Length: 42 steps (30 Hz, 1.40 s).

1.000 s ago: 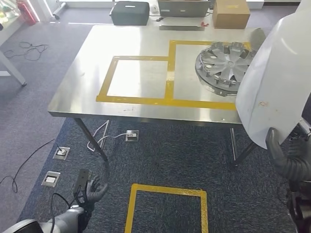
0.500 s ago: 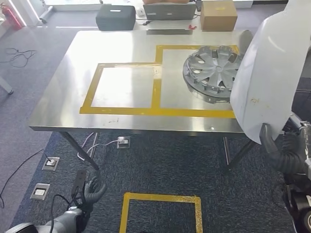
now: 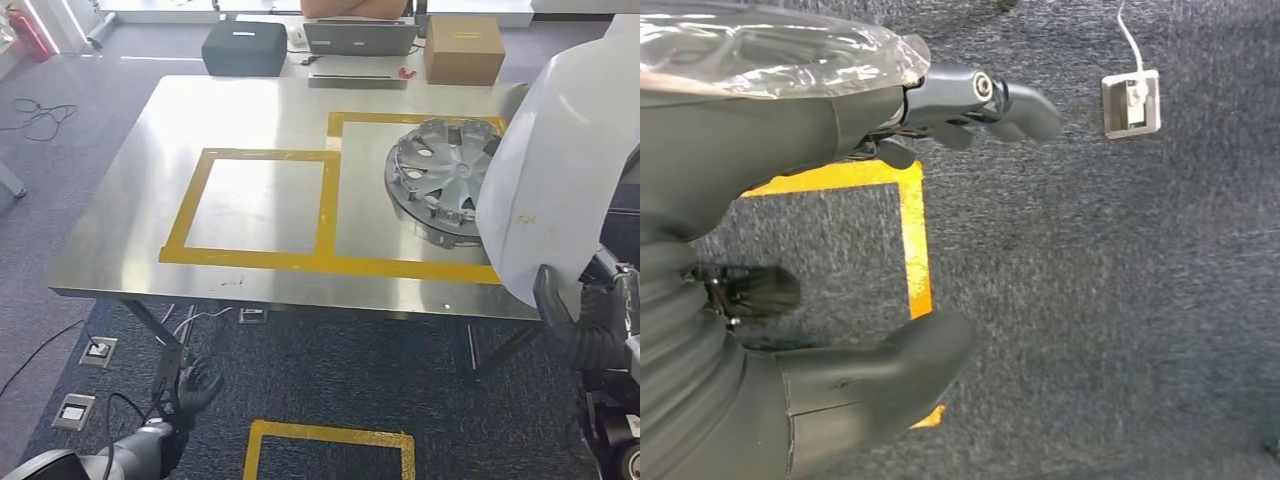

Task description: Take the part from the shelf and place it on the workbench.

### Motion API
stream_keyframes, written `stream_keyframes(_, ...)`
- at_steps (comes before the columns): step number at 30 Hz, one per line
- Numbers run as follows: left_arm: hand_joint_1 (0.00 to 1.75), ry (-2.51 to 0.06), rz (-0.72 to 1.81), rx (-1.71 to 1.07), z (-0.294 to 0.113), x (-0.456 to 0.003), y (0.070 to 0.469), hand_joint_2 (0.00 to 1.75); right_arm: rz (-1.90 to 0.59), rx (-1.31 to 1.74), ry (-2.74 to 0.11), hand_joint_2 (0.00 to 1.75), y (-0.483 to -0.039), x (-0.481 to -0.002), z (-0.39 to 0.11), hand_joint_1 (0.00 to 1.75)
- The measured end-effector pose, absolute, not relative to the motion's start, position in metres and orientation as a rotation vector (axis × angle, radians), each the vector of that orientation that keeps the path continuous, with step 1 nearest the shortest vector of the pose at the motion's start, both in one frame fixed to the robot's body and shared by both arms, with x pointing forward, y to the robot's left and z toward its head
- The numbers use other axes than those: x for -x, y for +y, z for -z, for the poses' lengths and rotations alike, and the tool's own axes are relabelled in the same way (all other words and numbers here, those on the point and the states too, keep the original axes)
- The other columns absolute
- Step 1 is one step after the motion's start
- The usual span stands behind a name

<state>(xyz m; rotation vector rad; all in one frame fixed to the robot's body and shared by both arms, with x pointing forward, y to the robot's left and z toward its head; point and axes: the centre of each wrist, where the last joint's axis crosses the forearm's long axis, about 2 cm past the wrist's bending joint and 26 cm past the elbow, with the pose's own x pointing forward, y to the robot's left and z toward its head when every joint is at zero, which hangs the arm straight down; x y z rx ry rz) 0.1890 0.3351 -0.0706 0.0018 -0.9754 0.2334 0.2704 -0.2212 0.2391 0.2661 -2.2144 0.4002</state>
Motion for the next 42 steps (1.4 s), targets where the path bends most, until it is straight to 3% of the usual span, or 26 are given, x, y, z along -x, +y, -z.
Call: stream_keyframes(42, 0.00, -0.941, -0.221, 0.006, 0.078, -0.171, 0.330, 1.75, -0.419, -0.239, -2.207, 1.75, -0.230, -0.263, -0.236, 1.75)
